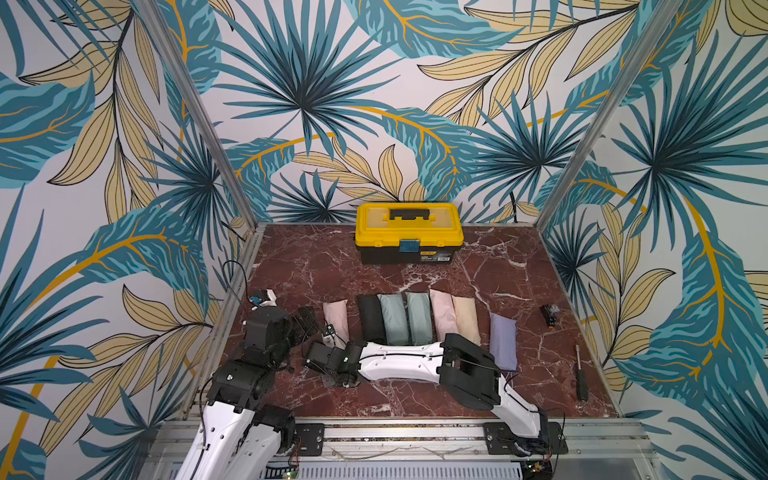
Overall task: Take umbrellas out of sleeves
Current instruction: Take out the umbrella from the umbrella sleeve.
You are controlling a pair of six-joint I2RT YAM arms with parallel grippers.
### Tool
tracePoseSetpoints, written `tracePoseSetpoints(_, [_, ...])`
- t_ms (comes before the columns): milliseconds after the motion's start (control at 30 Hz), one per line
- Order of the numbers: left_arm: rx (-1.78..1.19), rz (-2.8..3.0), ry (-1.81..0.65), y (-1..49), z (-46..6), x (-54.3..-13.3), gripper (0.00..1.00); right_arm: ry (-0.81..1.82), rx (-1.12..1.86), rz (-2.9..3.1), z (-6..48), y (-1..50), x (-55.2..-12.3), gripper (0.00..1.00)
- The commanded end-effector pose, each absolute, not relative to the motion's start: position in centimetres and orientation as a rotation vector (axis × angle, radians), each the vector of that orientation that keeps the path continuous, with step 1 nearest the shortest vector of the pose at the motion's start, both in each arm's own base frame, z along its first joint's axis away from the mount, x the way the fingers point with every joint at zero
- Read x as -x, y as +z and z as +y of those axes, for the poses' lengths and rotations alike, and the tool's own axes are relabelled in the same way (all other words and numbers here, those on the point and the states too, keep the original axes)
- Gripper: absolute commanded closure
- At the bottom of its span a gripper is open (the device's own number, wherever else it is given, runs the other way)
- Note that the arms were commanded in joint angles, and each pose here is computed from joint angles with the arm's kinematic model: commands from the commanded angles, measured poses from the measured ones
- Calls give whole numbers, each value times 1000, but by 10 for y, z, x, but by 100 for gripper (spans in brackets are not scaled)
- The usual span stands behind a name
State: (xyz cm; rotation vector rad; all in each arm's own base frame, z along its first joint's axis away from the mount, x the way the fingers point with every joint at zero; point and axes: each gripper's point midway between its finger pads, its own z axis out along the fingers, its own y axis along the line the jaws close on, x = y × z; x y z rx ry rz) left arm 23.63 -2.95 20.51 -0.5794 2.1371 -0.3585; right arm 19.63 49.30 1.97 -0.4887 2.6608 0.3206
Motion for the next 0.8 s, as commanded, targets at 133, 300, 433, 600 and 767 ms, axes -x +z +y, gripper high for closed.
tracePoseSetpoints(133, [578, 2135, -368, 201, -34, -248, 0, 89, 557, 2745, 445, -19, -189, 100])
tracePoseSetpoints(300, [583, 2173, -345, 191, -35, -258, 0, 58, 575, 2730, 433, -14, -188, 100])
tracePoseSetpoints(433, [600, 2176, -328, 185, -34, -265, 0, 48, 603, 2722, 421, -11, -186, 100])
tracePoseSetpoints(600, [622, 2212, -342, 172, -42, -283, 0, 48, 621, 2728, 406, -9, -186, 100])
tracePoseSetpoints(767, [628, 2267, -323, 154, -47, -303, 0, 97, 610, 2750, 397, -8, -190, 100])
